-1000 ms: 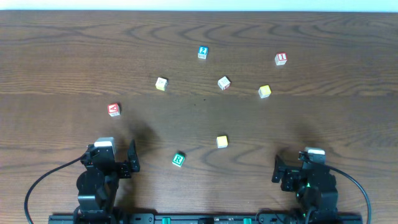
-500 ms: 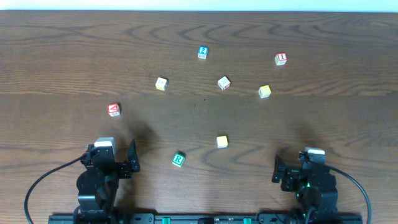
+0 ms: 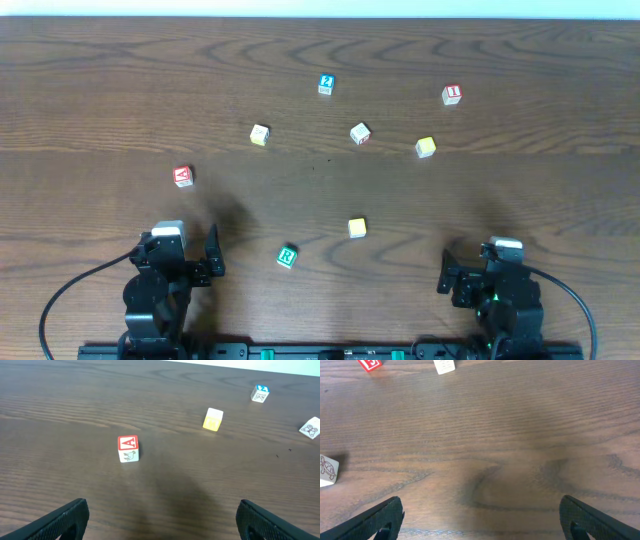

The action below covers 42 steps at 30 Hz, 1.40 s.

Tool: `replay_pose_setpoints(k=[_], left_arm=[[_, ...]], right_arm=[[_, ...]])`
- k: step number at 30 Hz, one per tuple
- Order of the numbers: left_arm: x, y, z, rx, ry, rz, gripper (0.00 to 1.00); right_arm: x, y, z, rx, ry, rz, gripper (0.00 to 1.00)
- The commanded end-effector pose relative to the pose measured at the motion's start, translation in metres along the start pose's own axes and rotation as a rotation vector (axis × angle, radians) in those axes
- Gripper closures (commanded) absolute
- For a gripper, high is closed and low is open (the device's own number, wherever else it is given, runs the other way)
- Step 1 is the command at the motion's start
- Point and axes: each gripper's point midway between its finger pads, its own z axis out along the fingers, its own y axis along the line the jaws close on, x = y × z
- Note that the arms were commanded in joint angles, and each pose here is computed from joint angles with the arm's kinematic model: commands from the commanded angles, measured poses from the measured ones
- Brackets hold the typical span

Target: Spell out Ai2

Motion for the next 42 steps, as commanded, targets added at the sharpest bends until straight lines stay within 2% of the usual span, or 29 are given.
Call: replay_pose_setpoints(k=[1,4,9,14,23,28,34,42], left_arm=[[0.006,0.001,0.003,-0.002,0.009,0.001,0.05],[0.006,0.001,0.003,-0.002,0.009,0.001,0.05],[0.006,0.001,0.003,-0.002,0.009,0.001,0.05],[0.006,0.001,0.003,-0.002,0.009,0.001,0.04],[0.006,0.001,0.003,-0.002,0.009,0.001,0.04],[0.006,0.001,0.003,-0.002,0.009,0.001,0.05],[0.006,0.001,0.003,-0.002,0.009,0.001,0.04],[0.006,0.001,0.003,-0.002,0.009,0.001,0.04]], right_arm=[[0.000,0.000,0.002,0.000,-0.010,-0.008,0.01],[-0.018,0.003,0.001,-0.015,-0.081,0.031,0.01],[-0.069,0.016,-0.009,-0.129,-0.277,0.360,0.01],[-0.071,0.033,-0.012,-0.254,-0.241,0.540,0.01],[-0.077,0.031,-0.014,-0.250,-0.272,0.545,0.01],[-0.094,0.021,-0.018,-0.183,-0.371,0.404,0.01],[-0.143,0.014,-0.034,-0.137,-0.537,0.332,0.01],[-0.218,0.008,-0.036,-0.013,-0.461,0.178,0.01]])
